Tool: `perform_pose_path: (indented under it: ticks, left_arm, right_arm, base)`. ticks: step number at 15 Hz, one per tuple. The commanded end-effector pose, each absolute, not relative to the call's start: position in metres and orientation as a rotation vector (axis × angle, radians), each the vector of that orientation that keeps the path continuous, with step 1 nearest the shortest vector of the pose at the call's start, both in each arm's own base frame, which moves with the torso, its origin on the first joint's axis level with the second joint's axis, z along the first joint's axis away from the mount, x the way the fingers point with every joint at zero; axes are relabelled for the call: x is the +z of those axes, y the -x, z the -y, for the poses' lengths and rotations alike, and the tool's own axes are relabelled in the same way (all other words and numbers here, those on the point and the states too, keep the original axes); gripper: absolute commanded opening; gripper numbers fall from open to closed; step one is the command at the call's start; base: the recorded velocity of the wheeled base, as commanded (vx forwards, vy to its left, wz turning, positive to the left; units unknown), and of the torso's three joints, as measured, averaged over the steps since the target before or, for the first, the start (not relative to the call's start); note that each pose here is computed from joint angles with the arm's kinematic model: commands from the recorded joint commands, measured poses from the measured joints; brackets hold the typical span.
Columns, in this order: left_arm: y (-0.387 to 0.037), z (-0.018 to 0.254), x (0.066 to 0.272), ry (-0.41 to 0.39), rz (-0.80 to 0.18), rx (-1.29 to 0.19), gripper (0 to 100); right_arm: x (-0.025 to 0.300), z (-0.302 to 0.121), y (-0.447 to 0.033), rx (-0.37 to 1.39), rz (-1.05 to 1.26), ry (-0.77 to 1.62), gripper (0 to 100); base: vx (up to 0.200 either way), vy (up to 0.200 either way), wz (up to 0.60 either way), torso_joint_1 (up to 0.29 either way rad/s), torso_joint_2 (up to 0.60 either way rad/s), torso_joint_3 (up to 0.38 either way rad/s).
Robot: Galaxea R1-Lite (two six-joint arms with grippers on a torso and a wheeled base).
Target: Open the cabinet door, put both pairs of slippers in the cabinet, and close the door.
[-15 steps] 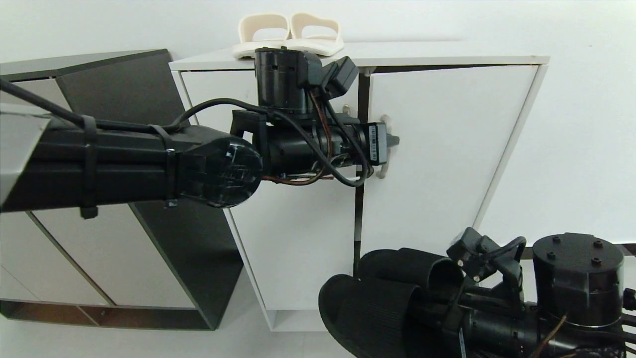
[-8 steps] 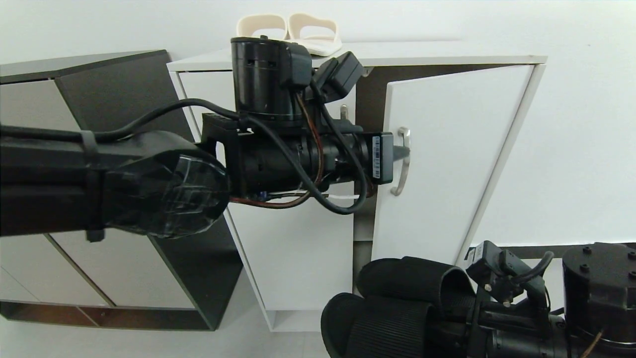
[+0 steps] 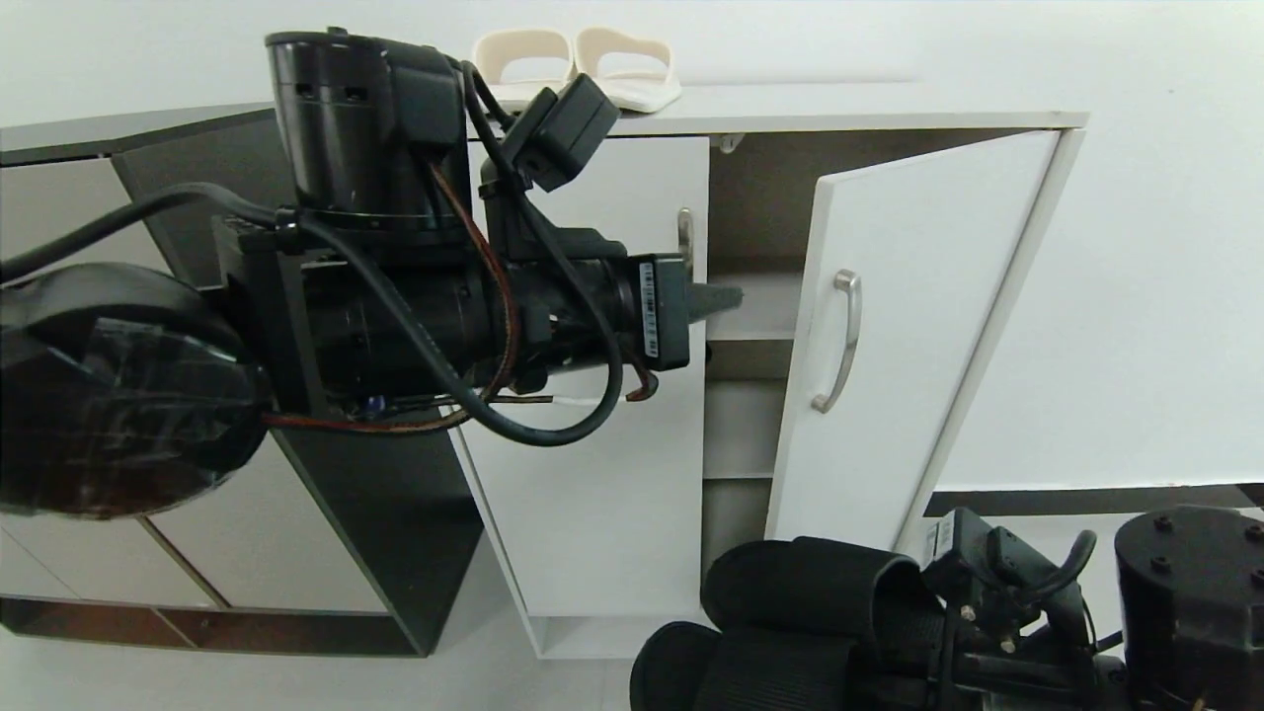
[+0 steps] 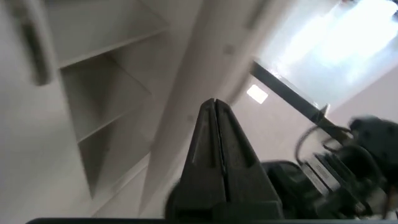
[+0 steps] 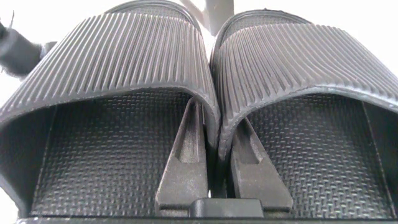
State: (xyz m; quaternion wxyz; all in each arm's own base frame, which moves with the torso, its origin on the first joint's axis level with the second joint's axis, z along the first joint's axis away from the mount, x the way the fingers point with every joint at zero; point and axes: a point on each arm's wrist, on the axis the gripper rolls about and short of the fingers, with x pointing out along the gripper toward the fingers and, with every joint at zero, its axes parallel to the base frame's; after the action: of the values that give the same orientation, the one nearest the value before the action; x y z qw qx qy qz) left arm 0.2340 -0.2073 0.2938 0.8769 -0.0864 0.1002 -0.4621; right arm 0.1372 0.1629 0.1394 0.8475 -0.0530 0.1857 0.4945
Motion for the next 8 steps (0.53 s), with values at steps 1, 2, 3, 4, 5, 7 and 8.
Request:
perform_pose_path:
  ticks: [1,2,3,4,5,7,8]
  left_arm:
    - [-0.260,0.219,0.286,0.222,-0.216,-0.946,0]
    - [-0.272,0.228,0.285,0.257,-0.189,-0.944,0]
    - [-0.280,0.234,0.282,0.273,-0.166,-0.946,0]
    - [-0.285,0.238,0.279,0.275,-0.156,-0.948,0]
    - [-0.292,0.244,0.276,0.274,-0.158,-0.949,0]
    - [-0.298,0.250,0.277,0.276,-0.148,-0.954,0]
    - [-0.298,0.252,0.278,0.278,-0.148,-0.959,0]
  right_arm:
    - [0.138,-0.165,-0.134,1.058,-0.405,0.120,0]
    - [0.138,-0.165,-0.133,1.064,-0.411,0.123,0]
    - [0.138,-0.166,-0.132,1.069,-0.409,0.124,0]
    - [0.138,-0.166,-0.131,1.073,-0.409,0.125,0]
    - [0.137,-0.168,-0.129,1.081,-0.414,0.127,0]
    - [0.135,-0.169,-0.130,1.081,-0.423,0.132,0]
    - [0.135,-0.169,-0.130,1.082,-0.426,0.133,0]
  base:
    - [0.000,0.000,0.00,0.000,0.00,0.000]
    - [0.000,0.000,0.00,0.000,0.00,0.000]
    - [0.000,0.000,0.00,0.000,0.00,0.000]
    - [0.000,0.000,0.00,0.000,0.00,0.000]
    - [0.000,0.000,0.00,0.000,0.00,0.000]
    - [0.000,0.000,0.00,0.000,0.00,0.000]
    - [0.000,0.000,0.00,0.000,0.00,0.000]
